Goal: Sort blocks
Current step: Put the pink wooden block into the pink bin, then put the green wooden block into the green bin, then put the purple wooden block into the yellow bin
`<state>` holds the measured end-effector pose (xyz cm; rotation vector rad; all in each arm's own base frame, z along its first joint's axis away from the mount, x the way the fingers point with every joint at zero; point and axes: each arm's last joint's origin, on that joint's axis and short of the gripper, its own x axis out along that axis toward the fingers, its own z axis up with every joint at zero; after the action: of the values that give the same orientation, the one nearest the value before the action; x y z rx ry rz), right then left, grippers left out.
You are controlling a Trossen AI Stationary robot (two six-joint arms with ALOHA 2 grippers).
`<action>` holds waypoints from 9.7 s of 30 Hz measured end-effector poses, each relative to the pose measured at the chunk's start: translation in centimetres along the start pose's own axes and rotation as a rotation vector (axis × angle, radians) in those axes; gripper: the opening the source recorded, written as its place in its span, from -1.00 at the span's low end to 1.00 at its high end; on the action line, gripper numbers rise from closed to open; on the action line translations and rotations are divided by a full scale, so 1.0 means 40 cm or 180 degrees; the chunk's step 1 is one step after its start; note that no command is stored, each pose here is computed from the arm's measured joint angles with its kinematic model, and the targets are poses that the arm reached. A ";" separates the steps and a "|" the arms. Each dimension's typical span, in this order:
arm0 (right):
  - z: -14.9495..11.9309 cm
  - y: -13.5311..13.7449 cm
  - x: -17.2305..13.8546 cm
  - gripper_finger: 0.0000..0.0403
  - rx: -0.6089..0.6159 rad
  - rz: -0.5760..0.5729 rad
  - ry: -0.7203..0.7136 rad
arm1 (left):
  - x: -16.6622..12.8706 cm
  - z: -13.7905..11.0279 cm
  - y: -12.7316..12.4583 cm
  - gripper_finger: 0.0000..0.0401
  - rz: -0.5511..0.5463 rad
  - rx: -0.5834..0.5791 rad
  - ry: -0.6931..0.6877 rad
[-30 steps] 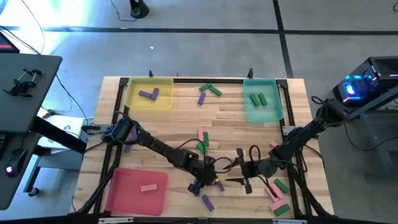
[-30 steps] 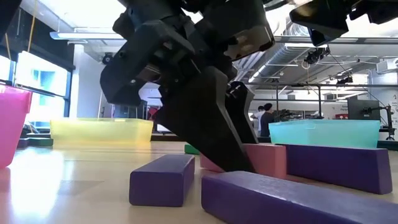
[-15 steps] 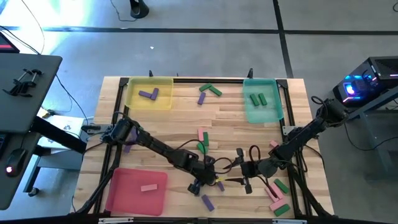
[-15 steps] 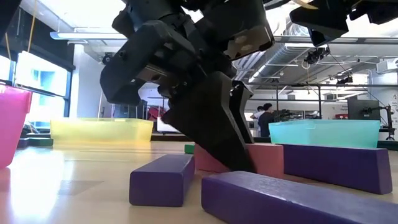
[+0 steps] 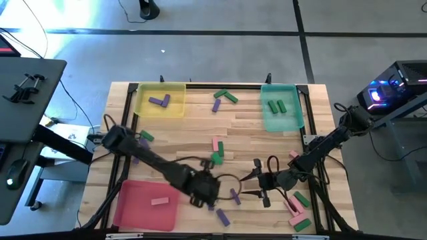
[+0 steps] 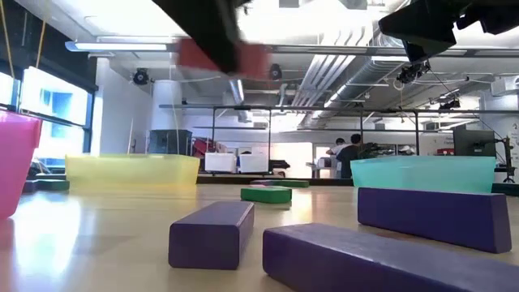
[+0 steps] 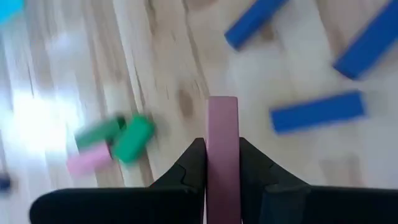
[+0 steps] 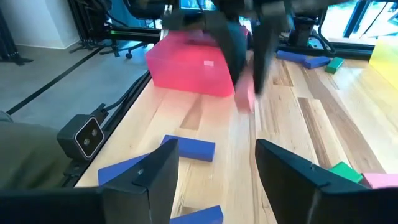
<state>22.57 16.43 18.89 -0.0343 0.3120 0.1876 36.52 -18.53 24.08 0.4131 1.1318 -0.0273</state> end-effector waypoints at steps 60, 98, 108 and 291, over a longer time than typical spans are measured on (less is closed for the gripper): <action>0.001 0.000 0.000 -0.01 -0.0122 -0.0001 -0.0018 | -0.213 -0.384 -0.079 -0.11 0.1426 -0.3126 -0.1121; 0.042 -0.511 0.040 -0.01 -0.0169 -0.2441 0.0382 | 0.085 -0.309 0.442 -0.19 0.2690 -0.2004 -0.0446; 0.047 -0.537 0.035 -0.01 -0.0118 -0.2300 0.0489 | 0.089 -0.305 0.426 -0.19 0.2548 -0.1971 -0.0466; 0.213 -0.454 -0.134 -0.06 0.0482 -0.1738 0.0337 | -0.046 -0.345 0.054 -0.19 0.0670 -0.3245 -0.1864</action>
<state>23.56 -1.83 28.75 0.0212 0.4101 -0.3806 24.17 -12.26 21.41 -0.3811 0.4106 0.5603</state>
